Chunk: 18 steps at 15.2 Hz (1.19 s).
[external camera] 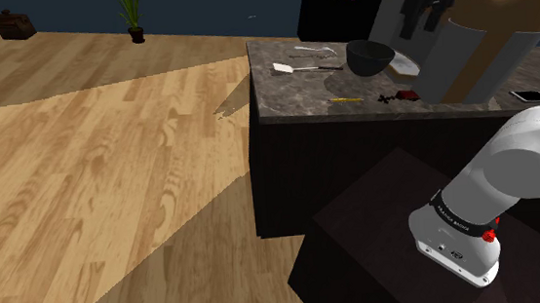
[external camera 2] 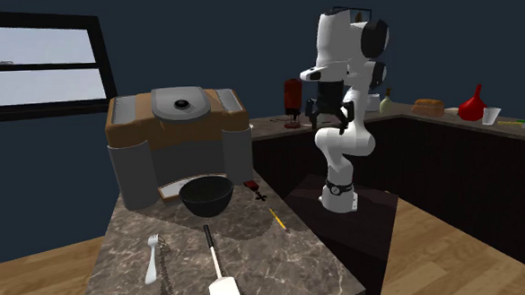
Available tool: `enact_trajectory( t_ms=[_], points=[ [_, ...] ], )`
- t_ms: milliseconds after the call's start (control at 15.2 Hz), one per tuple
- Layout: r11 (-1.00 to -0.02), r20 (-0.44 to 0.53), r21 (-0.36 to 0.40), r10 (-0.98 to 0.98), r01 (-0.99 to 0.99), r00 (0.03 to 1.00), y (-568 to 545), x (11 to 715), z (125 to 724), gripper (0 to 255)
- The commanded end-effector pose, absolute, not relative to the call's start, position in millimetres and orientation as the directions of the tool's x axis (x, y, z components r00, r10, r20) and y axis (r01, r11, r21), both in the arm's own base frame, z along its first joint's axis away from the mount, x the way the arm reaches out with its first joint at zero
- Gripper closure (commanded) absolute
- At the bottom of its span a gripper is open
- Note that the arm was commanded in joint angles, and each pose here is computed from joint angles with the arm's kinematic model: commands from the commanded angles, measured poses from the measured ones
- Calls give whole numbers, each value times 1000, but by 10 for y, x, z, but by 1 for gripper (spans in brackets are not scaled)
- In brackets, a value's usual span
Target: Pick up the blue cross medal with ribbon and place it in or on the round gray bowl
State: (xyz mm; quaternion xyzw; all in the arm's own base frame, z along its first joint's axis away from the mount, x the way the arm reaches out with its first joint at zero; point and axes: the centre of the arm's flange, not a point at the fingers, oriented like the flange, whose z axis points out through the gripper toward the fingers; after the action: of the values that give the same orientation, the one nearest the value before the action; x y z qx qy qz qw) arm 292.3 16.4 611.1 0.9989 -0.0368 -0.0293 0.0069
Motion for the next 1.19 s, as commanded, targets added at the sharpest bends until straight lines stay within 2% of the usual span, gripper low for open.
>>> enact_trajectory(
  t_ms=[0,1122],
  points=[
    [-997,-58,16,-74,-73,996,164,2923,6111,0],
    [-951,-4,40,307,307,952,-1531,2915,4712,0]
  ],
)
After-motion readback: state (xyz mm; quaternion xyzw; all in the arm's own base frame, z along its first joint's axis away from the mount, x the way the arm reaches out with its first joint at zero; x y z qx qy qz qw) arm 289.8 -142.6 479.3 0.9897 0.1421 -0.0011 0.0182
